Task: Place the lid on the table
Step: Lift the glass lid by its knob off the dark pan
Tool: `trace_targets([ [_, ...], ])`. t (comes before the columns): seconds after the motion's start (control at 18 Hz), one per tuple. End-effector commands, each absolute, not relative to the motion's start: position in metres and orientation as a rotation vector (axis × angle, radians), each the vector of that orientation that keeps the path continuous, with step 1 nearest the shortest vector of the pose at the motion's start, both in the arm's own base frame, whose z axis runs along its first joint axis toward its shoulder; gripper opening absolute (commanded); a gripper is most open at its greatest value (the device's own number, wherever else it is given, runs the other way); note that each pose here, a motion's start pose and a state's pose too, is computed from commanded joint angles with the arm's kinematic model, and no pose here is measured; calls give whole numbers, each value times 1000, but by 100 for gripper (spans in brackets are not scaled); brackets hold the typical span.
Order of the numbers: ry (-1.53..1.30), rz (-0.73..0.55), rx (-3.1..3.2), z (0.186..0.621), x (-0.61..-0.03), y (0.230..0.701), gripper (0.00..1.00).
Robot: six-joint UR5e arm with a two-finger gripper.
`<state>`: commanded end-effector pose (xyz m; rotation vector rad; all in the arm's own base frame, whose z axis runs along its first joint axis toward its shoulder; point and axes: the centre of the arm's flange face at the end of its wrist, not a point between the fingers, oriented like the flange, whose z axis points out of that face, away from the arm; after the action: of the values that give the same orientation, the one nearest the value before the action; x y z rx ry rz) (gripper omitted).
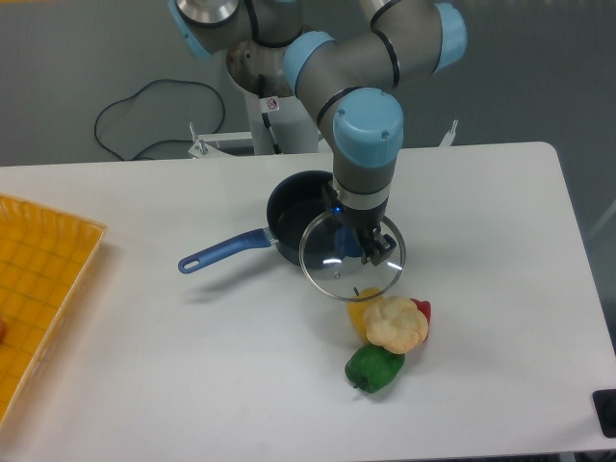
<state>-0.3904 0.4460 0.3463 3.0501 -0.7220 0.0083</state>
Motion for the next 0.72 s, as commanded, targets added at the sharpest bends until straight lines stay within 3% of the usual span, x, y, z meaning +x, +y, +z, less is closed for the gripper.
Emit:
trace_targets([
  [0.72,-599,-11,3097,341,-377,514,44],
])
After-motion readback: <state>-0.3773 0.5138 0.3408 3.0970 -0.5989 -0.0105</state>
